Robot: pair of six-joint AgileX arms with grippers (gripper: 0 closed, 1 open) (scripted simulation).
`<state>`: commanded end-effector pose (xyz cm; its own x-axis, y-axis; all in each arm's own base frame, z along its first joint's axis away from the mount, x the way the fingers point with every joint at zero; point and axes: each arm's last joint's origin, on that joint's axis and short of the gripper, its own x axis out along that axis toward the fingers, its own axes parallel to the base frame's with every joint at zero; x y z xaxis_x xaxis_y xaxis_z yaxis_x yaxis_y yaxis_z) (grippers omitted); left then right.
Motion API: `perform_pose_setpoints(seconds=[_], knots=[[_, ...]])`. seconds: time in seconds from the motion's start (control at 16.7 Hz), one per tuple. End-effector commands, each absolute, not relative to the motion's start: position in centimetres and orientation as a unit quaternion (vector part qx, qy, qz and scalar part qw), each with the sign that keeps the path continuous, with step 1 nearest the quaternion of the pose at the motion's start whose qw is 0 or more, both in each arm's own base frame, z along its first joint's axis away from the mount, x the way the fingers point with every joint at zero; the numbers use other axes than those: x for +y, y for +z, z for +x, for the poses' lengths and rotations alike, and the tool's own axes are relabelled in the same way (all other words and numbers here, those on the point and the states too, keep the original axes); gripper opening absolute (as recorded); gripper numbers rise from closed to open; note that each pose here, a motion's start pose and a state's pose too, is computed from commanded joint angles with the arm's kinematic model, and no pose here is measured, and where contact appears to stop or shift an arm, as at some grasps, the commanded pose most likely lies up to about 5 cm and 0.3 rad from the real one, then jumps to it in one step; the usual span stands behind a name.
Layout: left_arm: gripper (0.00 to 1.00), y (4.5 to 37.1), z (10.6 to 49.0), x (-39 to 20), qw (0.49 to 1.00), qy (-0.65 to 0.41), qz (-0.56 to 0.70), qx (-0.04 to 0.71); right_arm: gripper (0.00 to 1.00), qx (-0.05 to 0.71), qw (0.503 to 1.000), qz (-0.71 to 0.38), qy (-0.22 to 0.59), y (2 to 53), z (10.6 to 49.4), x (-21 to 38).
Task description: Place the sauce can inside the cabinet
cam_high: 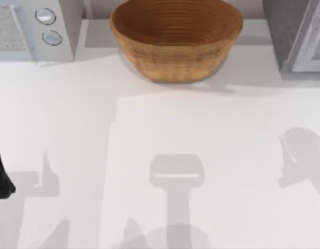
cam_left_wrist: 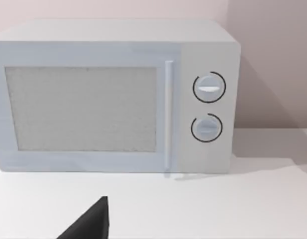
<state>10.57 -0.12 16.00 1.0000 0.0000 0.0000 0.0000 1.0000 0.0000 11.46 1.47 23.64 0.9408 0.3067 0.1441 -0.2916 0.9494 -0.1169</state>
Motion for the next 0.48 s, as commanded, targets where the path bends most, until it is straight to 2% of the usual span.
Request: perform_pose_setpoints(seconds=[0.24, 0.48], knots=[[1.00, 16.0, 10.6, -0.1, 1.000, 0.000, 0.000, 0.000, 0.00, -0.026, 0.999, -0.013, 0.036, 18.0, 10.6, 0.3], [1.00, 16.0, 10.6, -0.1, 1.000, 0.000, 0.000, 0.000, 0.00, 0.000, 1.000, 0.000, 0.000, 16.0, 10.6, -0.1]])
